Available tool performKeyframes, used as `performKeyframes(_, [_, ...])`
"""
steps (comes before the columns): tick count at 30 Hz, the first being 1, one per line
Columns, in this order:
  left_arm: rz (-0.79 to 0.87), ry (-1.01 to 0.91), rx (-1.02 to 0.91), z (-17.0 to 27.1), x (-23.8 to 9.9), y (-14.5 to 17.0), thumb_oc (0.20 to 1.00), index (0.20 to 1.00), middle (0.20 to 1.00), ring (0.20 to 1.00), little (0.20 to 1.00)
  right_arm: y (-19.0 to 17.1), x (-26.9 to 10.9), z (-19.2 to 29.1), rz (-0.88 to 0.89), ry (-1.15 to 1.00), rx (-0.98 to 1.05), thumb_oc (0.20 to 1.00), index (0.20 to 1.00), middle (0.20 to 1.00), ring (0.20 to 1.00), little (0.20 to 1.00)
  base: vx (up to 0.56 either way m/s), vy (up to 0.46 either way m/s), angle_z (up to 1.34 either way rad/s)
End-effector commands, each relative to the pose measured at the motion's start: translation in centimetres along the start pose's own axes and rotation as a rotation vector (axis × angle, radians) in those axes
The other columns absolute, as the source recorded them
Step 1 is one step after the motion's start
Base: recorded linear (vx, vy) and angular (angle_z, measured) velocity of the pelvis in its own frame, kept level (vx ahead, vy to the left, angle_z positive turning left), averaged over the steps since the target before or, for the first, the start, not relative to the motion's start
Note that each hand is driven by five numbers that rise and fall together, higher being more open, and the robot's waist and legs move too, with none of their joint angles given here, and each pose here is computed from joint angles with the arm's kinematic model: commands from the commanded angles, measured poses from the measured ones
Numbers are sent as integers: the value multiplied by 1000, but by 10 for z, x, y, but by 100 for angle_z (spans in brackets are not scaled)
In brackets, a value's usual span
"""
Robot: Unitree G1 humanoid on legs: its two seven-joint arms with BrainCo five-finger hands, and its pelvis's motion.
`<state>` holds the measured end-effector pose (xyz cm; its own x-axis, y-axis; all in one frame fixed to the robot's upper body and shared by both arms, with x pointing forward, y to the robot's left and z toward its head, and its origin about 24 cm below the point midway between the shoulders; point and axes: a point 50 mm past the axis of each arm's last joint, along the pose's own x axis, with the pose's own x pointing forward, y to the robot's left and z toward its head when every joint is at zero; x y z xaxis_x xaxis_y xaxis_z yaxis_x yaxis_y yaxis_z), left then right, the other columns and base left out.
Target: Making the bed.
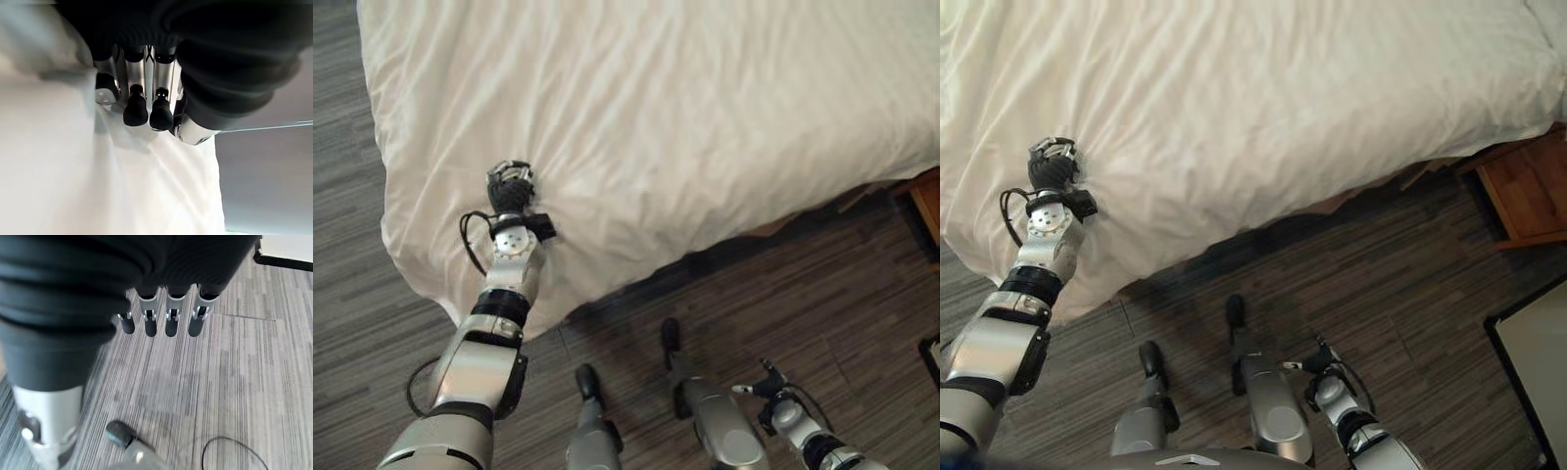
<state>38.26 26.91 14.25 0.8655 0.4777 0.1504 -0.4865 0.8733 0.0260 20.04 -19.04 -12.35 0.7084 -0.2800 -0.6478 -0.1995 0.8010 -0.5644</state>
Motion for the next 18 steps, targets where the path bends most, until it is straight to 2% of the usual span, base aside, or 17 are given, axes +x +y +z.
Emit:
performKeyframes(1, [108,237,181,-57,-14,57,200,200,200,200,200,6,-3,-3,-21,17,67,1000,1000,1000,1000,1000,10,-32,-3])
performKeyframes(2, [197,229,167,-55,-15,94,200,200,200,200,200,1,-2,-5,-38,20,106,1000,1000,1000,1000,1000,15,-44,-6])
performKeyframes(3, [235,216,161,-51,-14,109,200,200,200,200,200,-1,-2,-7,-42,22,112,1000,1000,1000,1000,1000,15,-44,-13])
performKeyframes(4, [236,216,161,-52,-14,109,200,200,200,200,200,-1,-2,-7,-42,22,111,1000,1000,1000,1000,1000,12,-19,-13])
performKeyframes(6, [336,140,140,-30,-11,148,200,200,200,200,200,-7,-3,-20,-55,52,127,1000,1000,1000,1000,1000,5,-2,-4])
performKeyframes(7, [337,140,140,-30,-11,149,200,200,200,200,200,-7,-3,-20,-55,52,126,1000,1000,1000,1000,1000,14,24,7])
performKeyframes(8, [402,71,176,-9,-12,183,200,200,200,200,200,-13,-6,-35,-65,95,144,1000,1000,1000,1000,1000,15,30,8])
performKeyframes(13, [488,-47,204,30,-16,224,200,200,200,200,200,-20,-7,-49,-73,142,181,1000,1000,1000,1000,1000,-1,35,21])
performKeyframes(15, [549,-77,158,39,-22,243,200,200,200,200,200,-26,-5,-49,-90,156,222,1000,1000,1000,1000,1000,-14,39,50])
performKeyframes(18, [588,-98,126,43,-28,256,200,200,200,200,200,-28,-5,-50,-99,159,242,1000,1000,1000,1000,1000,-3,11,35])
